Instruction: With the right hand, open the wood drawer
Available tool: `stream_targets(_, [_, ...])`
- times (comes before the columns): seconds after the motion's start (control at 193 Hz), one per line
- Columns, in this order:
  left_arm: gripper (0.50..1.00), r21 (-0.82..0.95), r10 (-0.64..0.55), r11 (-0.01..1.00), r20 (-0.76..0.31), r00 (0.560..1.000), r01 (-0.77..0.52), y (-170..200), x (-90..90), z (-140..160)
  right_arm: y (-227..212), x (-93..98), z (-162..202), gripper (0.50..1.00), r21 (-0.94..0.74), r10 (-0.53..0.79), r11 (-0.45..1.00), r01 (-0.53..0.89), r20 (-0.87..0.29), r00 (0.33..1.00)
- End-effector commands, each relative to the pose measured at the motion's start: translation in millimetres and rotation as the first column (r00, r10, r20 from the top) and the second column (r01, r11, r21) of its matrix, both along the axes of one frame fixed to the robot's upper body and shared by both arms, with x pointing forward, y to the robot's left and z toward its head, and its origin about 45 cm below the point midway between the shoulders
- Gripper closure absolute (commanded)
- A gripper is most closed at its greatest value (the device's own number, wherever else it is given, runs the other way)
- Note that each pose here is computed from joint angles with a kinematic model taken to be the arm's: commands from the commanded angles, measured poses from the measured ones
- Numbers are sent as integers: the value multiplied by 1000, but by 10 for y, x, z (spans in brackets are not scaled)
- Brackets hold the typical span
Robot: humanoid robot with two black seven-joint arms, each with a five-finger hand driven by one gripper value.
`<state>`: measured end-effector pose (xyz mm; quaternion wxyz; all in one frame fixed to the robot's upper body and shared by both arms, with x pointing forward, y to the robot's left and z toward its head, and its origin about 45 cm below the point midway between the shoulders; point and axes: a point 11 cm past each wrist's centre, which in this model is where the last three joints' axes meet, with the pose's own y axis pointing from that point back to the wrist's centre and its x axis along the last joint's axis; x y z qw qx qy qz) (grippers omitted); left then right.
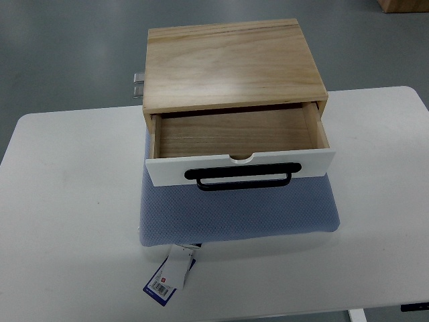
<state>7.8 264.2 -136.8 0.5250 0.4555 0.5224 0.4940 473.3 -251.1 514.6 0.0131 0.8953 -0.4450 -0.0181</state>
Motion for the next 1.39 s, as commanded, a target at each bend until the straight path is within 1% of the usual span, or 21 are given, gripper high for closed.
stream_targets(0.0, [500, 0, 0, 1000, -1, 1000, 0, 0, -8, 0, -313, 140, -265, 556, 207, -123, 970, 130, -49, 991])
stream_targets(0.047, [500, 0, 0, 1000, -1, 1000, 0, 0, -8, 0, -313, 140, -265, 556, 207, -123, 970, 130, -49, 991])
stream_targets(0.052, [500, -1, -1, 1000, 0, 1000, 1, -5, 1, 1, -380, 164, -438, 556, 303, -150, 939, 163, -64, 987])
stream_targets(0.109, [500, -1, 0, 1000, -1, 1000, 0, -5, -8, 0, -452, 187, -637, 556, 397, -179, 897, 197, -84, 980])
stream_targets(0.15, [500, -3, -1, 1000, 0, 1000, 1, -10, 1, 1, -516, 216, -789, 556, 497, -206, 838, 227, -96, 974])
stream_targets(0.228, [500, -8, -1, 1000, 0, 1000, 1, -26, 2, 3, -621, 264, -1025, 556, 619, -253, 735, 277, -130, 959])
stream_targets(0.285, [500, -8, -1, 1000, 0, 1000, 1, -26, 2, 3, -621, 264, -1025, 556, 620, -253, 734, 277, -130, 959])
stream_targets(0.29, [500, -8, -1, 1000, 0, 1000, 1, -26, 2, 3, -675, 297, -1221, 556, 678, -279, 662, 320, -173, 945])
stream_targets(0.363, [500, -9, -1, 1000, 1, 1000, 1, -32, 2, 3, -683, 317, -1509, 556, 729, -285, 577, 369, -243, 927])
stream_targets(0.43, [500, -8, -1, 1000, 0, 1000, 1, -30, 2, 3, -643, 321, -1680, 556, 759, -275, 519, 394, -289, 917])
stream_targets(0.534, [500, -9, 1, 1000, -1, 1000, -1, -31, -7, 3, -591, 335, -1873, 556, 788, -258, 443, 427, -345, 903])
stream_targets(0.591, [500, -9, -1, 1000, 1, 1000, 1, -32, 2, 3, -568, 343, -1963, 556, 788, -251, 427, 443, -367, 896])
stream_targets(0.679, [500, -9, 0, 1000, 0, 1000, 0, -32, 2, 3, -560, 328, -2092, 556, 783, -244, 427, 452, -382, 891])
stream_targets(0.804, [500, -9, -2, 1000, -1, 1000, 2, -31, -9, 3, -561, 289, -2198, 556, 786, -228, 441, 433, -368, 901])
stream_targets(0.996, [500, -9, -1, 1000, 1, 1000, 1, -32, 2, 3, -742, 229, -2476, 556, 768, -257, 436, 468, -392, 883])
stream_targets(1.094, [500, -9, -1, 1000, -3, 1000, 1, -32, -1, 3, -837, 162, -2688, 556, 755, -269, 434, 492, -412, 871])
stream_targets(1.193, [500, -10, -4, 1000, -20, 1000, 4, -32, -29, 2, -866, 144, -2733, 556, 753, -271, 433, 496, -416, 868])
stream_targets(1.385, [500, -10, -5, 1000, -26, 1000, 5, -33, -29, 3, -869, 131, -2766, 556, 750, -273, 431, 502, -422, 865])
